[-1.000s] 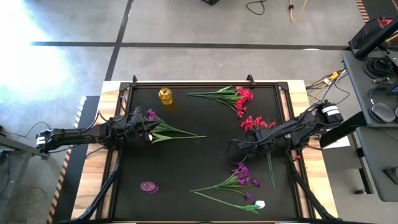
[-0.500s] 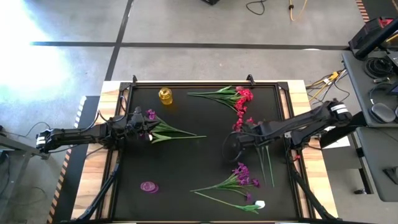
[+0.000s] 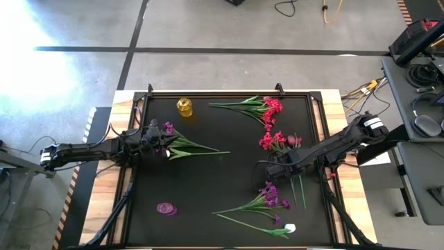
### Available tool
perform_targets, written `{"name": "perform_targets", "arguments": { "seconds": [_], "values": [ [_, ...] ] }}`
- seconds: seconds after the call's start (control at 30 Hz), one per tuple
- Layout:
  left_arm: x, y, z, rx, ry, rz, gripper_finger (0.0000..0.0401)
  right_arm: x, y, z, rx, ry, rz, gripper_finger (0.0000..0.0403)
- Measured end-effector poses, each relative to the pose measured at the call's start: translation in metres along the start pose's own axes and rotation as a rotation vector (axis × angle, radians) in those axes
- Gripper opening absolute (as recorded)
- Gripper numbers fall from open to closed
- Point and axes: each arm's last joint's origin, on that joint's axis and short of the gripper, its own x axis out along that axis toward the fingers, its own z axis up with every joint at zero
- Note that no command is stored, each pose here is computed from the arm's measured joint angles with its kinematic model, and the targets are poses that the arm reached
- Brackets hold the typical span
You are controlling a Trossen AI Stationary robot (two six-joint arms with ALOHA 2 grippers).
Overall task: Sort flowers into vase by color
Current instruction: Put the right red flowers into the yellow vase
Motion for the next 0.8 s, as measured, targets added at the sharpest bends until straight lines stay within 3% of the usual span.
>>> {"name": "perform_targets", "arguments": {
  "seconds": [0.23, 0.8],
  "values": [
    [0.0, 0.0, 0.0, 0.0, 0.0, 0.0, 0.0, 0.021, -0.014, 0.001, 0.037, -0.007, -0.064, 0.018],
    [0.0, 0.0, 0.0, 0.0, 0.0, 0.0, 0.0, 0.043, -0.02, 0.003, 0.02, -0.007, -0.014, 0.0171]
  ]
}}
